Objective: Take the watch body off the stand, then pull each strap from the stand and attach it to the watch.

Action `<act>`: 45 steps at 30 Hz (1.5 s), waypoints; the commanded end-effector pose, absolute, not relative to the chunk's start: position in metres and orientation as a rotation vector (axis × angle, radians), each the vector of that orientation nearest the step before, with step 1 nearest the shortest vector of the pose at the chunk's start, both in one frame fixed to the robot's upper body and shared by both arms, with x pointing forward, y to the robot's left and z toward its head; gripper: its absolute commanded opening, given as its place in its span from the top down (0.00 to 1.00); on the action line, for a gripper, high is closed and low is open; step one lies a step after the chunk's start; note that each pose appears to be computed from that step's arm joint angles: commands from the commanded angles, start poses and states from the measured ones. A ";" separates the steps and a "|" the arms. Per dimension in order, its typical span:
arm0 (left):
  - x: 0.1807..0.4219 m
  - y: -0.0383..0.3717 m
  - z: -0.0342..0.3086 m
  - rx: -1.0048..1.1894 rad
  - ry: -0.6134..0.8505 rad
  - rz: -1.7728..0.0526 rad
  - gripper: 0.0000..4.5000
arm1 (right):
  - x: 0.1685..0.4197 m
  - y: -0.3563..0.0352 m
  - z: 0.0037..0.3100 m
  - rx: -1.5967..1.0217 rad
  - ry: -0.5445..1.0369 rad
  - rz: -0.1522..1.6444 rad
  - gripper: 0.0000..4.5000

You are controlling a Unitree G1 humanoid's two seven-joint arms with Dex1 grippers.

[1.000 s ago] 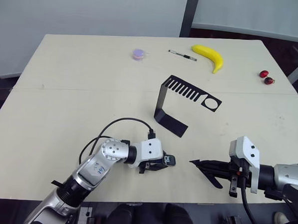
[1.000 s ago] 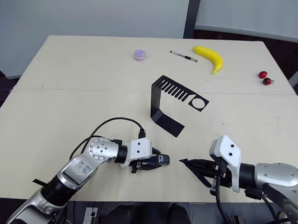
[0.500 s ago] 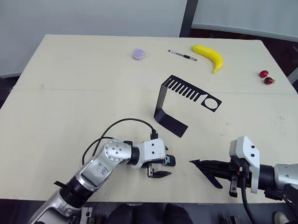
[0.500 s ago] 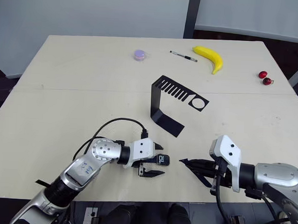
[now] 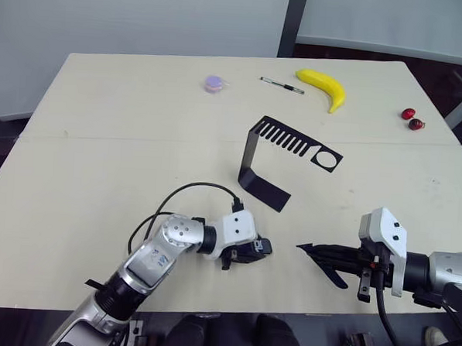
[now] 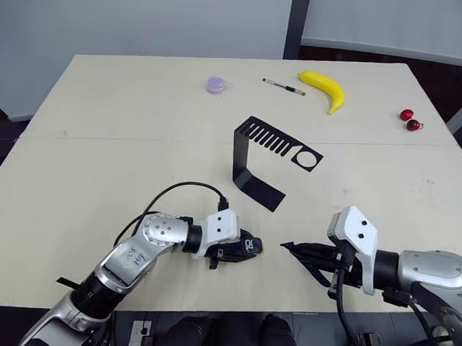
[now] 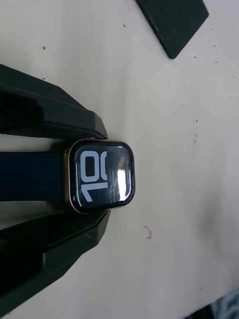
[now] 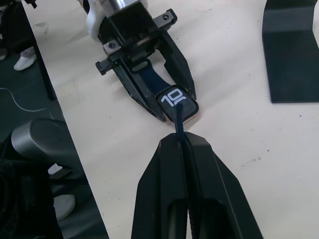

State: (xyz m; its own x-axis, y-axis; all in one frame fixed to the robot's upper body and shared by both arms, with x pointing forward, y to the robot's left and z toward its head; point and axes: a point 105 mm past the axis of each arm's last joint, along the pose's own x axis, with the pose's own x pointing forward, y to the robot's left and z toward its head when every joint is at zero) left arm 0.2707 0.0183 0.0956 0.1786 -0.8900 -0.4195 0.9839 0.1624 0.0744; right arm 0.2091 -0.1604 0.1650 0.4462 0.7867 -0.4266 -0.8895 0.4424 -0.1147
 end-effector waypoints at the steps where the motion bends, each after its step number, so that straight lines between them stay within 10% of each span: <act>1: 0.273 0.024 0.119 0.160 0.368 -1.402 0.65 | 0.211 -0.151 0.179 -0.457 0.225 1.069 1.00; 15: 0.284 0.041 0.148 -0.266 0.590 -1.407 0.65 | 0.234 -0.122 0.186 -0.892 -0.083 1.068 1.00; 45: 0.287 0.039 0.151 -0.268 0.572 -1.400 0.65 | 0.243 -0.112 0.173 -0.987 -0.179 1.063 1.00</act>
